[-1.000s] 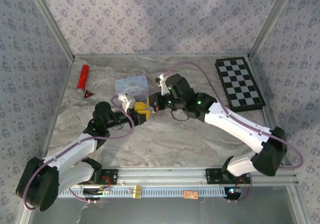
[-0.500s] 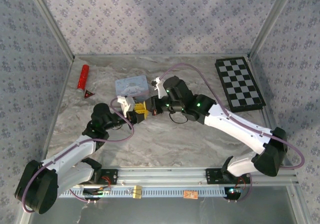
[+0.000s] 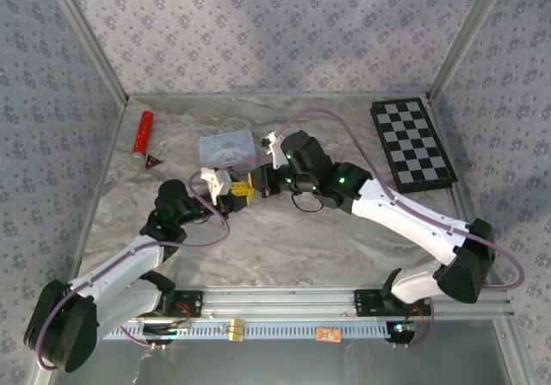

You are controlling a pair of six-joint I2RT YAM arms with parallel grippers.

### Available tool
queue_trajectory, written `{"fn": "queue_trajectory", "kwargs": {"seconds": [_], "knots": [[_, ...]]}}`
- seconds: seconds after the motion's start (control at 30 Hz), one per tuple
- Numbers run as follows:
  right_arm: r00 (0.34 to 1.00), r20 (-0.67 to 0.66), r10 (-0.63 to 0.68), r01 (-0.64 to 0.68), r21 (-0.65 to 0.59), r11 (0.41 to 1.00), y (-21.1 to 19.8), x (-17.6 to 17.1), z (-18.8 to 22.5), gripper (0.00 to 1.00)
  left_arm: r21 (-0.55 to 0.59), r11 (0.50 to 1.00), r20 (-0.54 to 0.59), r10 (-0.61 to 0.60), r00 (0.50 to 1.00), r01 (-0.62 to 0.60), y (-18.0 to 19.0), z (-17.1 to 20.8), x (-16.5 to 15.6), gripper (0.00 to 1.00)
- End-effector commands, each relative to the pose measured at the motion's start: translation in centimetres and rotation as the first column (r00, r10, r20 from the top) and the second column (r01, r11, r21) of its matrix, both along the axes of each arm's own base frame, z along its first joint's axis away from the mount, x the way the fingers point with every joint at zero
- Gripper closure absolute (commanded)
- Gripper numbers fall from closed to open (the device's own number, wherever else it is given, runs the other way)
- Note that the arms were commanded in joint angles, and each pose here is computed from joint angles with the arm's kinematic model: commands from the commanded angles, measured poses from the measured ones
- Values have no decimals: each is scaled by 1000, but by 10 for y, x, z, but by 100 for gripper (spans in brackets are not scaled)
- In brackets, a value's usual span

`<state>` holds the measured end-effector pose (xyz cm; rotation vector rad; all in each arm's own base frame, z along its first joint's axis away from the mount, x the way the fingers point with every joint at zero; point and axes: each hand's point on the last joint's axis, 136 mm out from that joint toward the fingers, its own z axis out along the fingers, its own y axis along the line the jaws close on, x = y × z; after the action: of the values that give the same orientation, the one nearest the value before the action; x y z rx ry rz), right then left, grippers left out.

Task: Unlock the padlock with the key

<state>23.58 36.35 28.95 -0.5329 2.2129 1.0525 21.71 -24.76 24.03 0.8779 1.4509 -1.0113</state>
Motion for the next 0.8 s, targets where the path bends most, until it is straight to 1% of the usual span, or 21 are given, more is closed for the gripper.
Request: {"fn": "queue_trajectory", "kwargs": {"seconds": [0.0, 0.1, 0.23, 0.53, 0.67, 0.7, 0.77], "knots": [[1000, 15, -25, 25, 1, 1000, -8, 3, 8, 100, -15, 999, 65, -38, 997, 39, -2, 11, -8, 90], [999, 17, -34, 34, 6, 999, -11, 5, 9, 100, -9, 999, 60, -38, 997, 38, -2, 10, -8, 91], [998, 14, -58, 58, 8, 998, -16, 9, 8, 100, -3, 1000, 57, -23, 998, 24, -1, 8, -6, 90], [997, 5, -82, 82, -1, 997, -21, 14, 4, 100, 32, 999, 26, 31, 999, -32, -1, 4, 8, 100], [995, -4, -103, 103, -15, 995, -24, 18, -1, 100, 84, 994, 16, 68, 998, -69, -4, -2, 16, 100], [994, -5, -109, 109, -17, 994, -25, 19, -2, 96, 101, 992, 15, 78, 997, -79, -5, -4, 18, 100], [992, -13, -125, 125, -25, 992, -29, 21, -4, 80, 148, 982, 21, 119, 993, -121, -6, -9, 25, 100]]}}
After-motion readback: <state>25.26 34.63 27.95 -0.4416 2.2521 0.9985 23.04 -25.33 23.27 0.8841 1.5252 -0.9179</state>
